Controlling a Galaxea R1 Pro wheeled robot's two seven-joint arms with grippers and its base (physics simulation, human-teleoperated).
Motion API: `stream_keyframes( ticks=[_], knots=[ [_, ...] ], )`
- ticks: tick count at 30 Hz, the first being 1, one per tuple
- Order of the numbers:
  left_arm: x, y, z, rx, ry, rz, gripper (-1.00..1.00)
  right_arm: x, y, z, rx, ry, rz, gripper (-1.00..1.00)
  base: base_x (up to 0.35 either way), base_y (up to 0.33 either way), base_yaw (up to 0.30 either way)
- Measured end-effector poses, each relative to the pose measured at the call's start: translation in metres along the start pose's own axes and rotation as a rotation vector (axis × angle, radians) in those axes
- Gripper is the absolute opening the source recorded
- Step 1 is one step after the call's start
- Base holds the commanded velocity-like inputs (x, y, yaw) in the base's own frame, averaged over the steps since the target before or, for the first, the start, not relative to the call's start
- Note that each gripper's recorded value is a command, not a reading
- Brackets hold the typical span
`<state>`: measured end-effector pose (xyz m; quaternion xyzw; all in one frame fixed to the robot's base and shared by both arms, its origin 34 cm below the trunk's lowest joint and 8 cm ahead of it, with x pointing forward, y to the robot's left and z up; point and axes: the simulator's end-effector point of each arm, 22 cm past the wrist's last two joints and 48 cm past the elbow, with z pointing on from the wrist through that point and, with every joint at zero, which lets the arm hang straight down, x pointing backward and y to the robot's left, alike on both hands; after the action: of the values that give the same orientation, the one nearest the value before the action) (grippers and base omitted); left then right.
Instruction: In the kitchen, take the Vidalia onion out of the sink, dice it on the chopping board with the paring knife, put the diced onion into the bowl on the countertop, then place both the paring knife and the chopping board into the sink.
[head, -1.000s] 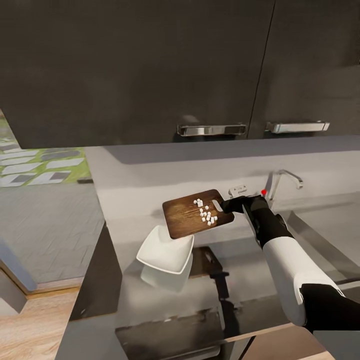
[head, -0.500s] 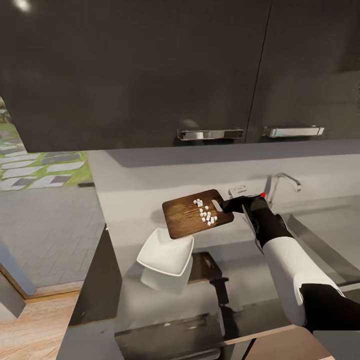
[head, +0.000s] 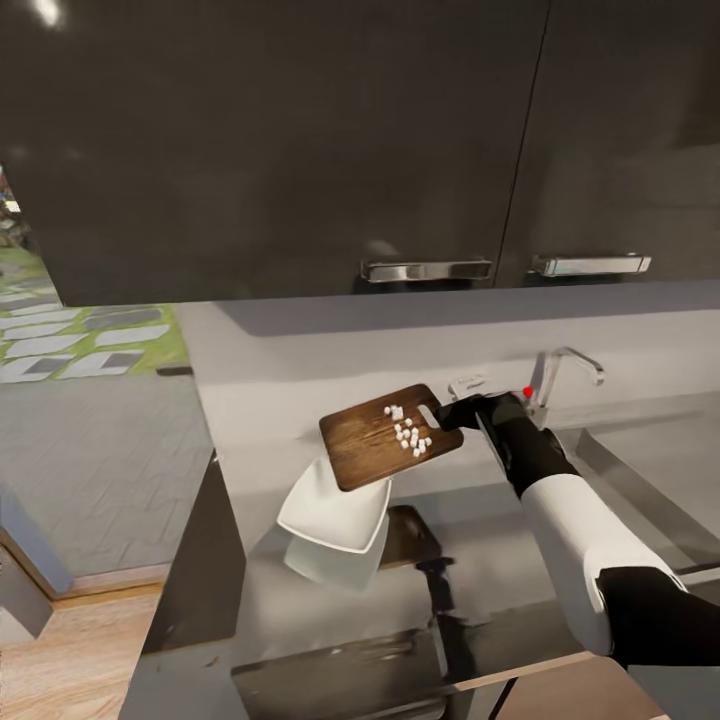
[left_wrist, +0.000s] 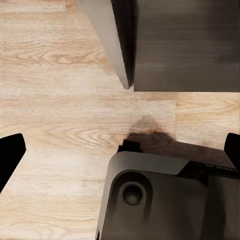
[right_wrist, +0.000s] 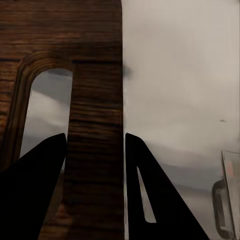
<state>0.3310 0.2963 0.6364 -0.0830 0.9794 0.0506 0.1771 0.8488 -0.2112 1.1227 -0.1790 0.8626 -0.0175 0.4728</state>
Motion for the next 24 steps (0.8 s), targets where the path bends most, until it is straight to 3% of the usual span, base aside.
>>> stream_keyframes(
  ticks=[11,24],
  knots=[
    [0.0002,0.0001,0.0,0.0,0.0,0.0,1.0,0.0024,0.0025,0.0012,-0.003,0.007,-0.009,-1.0,0.0,0.181,0.0],
    [0.0004,0.0001,0.0,0.0,0.001,0.0,1.0,0.0029,0.0,0.0009,0.001,0.008,-0.01,-1.0,0.0,0.015,0.0]
  ],
)
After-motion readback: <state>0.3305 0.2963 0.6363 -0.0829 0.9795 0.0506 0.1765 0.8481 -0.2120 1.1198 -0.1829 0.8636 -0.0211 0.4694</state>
